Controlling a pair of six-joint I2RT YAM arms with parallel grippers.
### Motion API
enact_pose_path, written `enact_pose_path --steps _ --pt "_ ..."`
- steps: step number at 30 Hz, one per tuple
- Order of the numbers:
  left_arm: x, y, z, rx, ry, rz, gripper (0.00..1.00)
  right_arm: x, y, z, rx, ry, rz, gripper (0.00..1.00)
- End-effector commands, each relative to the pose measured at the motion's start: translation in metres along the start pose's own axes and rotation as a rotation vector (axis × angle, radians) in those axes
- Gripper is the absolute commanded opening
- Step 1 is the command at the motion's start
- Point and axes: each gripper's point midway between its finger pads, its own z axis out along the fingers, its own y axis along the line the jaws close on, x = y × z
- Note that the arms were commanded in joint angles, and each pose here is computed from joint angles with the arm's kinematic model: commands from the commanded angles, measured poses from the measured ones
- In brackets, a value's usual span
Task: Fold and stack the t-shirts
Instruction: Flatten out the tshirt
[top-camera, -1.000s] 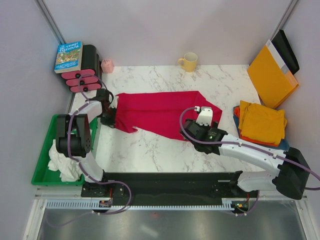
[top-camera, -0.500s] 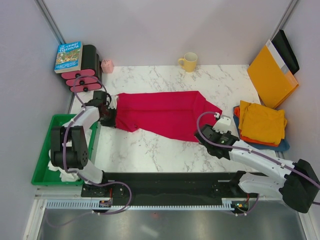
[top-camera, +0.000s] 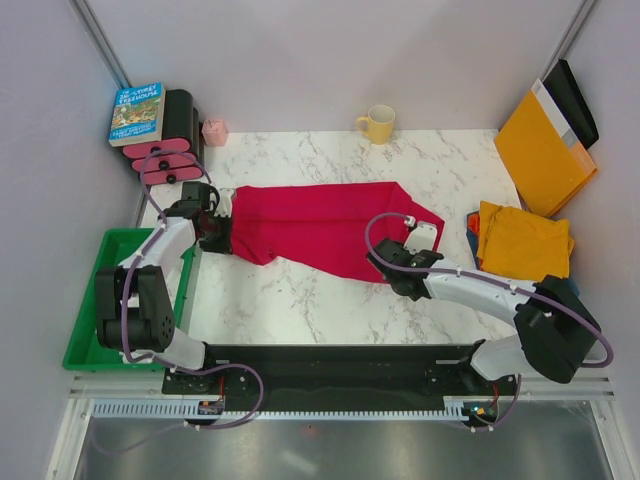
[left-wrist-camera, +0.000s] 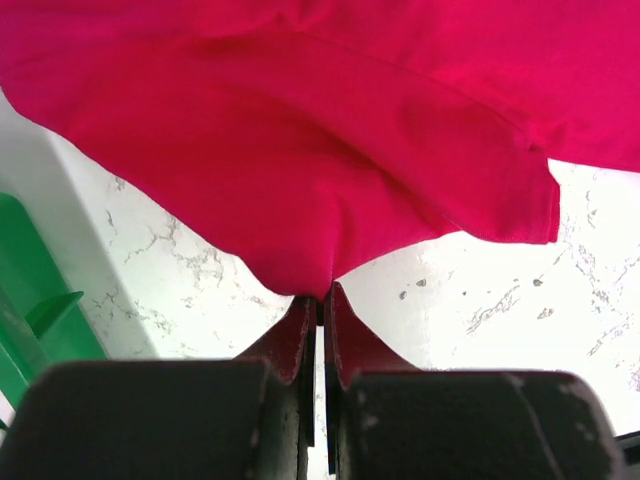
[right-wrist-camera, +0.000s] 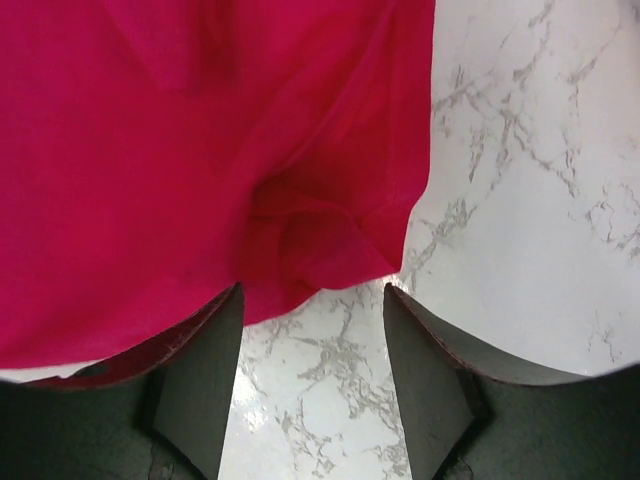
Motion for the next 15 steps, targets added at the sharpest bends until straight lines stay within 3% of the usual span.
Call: enact_pose_path --steps 1,15 --pt "-0.008 -0.007 -0.012 0.025 -0.050 0.007 0.02 -0.027 0.001 0.009 0.037 -0.077 0.055 0.64" --pt "-0.006 -0.006 -0.007 0.026 -0.027 0.001 0.02 0.006 -0.019 0.044 0.129 0.017 0.018 0.56"
